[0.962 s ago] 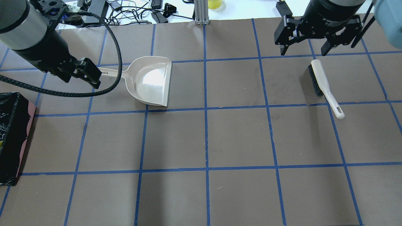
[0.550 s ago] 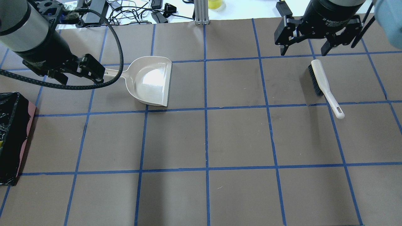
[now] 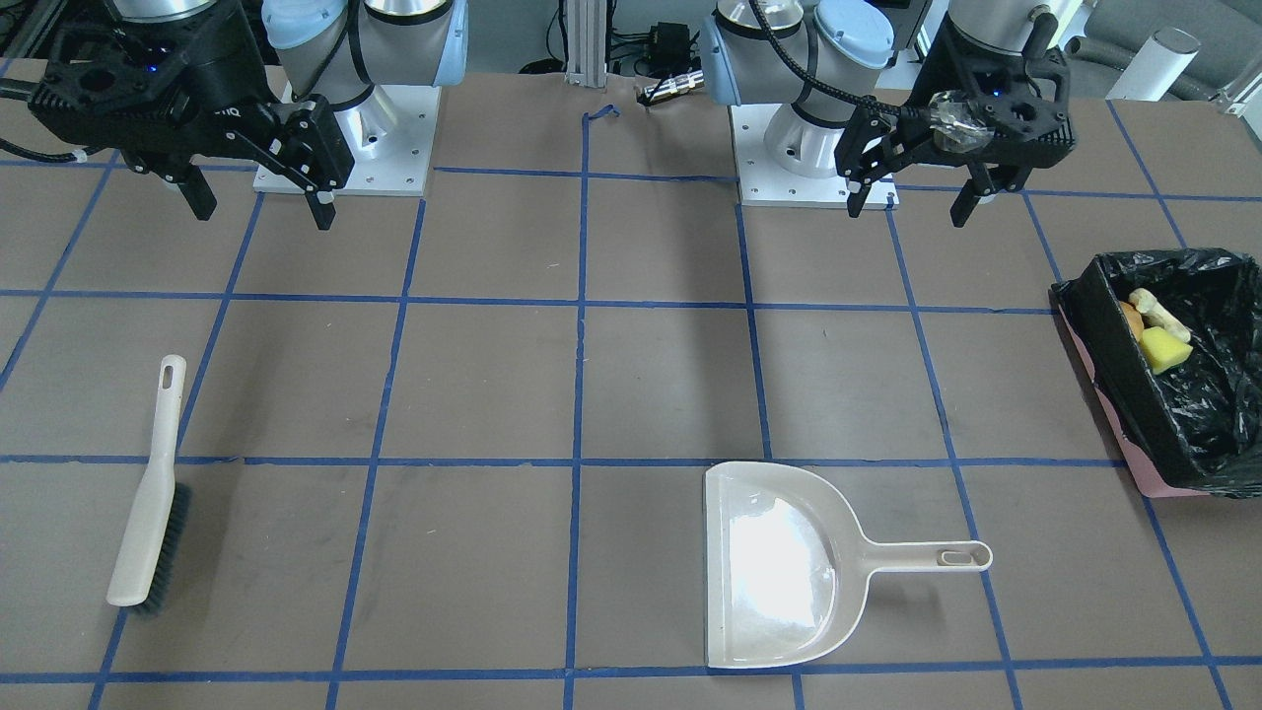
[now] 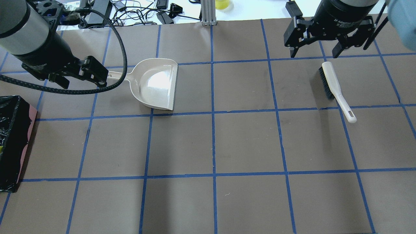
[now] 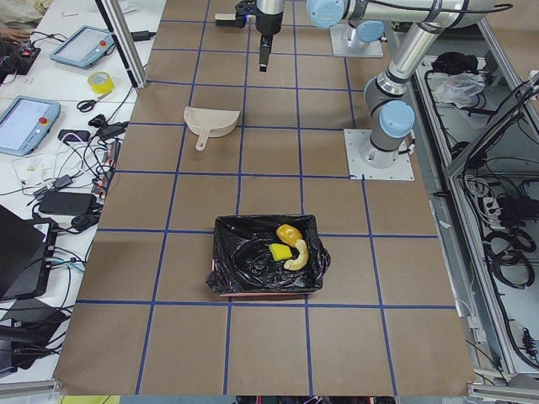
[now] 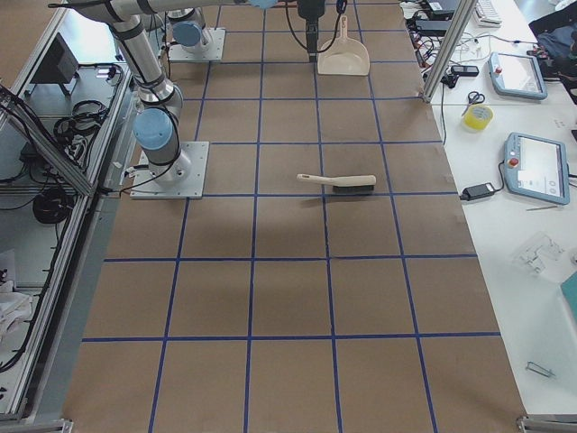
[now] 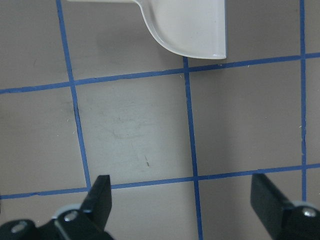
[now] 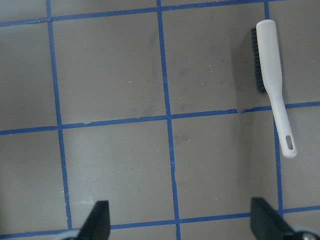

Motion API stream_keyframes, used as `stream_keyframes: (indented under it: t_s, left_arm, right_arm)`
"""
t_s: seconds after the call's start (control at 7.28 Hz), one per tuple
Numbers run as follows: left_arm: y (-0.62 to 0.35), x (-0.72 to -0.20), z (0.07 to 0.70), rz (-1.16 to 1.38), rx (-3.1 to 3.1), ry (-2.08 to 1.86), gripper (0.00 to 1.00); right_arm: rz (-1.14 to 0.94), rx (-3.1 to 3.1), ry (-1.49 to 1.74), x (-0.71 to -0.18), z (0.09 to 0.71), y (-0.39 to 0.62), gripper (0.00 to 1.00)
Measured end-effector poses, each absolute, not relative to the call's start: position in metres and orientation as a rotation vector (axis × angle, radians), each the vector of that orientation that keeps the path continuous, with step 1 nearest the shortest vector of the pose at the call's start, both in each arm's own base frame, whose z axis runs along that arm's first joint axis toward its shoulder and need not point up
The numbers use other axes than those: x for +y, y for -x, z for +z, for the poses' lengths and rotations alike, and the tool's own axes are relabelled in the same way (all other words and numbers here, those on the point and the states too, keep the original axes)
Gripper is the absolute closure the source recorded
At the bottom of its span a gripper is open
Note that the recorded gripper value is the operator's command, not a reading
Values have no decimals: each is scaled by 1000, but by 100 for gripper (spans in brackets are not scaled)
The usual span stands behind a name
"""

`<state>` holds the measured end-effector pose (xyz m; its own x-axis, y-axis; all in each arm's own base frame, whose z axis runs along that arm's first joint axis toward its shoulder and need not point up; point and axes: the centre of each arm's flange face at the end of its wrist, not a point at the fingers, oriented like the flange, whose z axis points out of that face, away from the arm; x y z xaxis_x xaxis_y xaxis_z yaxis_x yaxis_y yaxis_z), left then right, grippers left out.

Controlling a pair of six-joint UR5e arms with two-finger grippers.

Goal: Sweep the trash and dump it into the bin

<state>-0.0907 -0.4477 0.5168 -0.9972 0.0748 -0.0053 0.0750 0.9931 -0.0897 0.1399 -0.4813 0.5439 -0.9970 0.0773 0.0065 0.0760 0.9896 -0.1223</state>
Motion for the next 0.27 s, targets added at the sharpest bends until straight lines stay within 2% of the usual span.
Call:
stream_keyframes:
  t_s: [0.27]
  left_arm:
    - [91, -446, 518, -145, 3128, -97, 0]
  right_arm:
    - [192, -3123, 121, -481, 544, -140, 0]
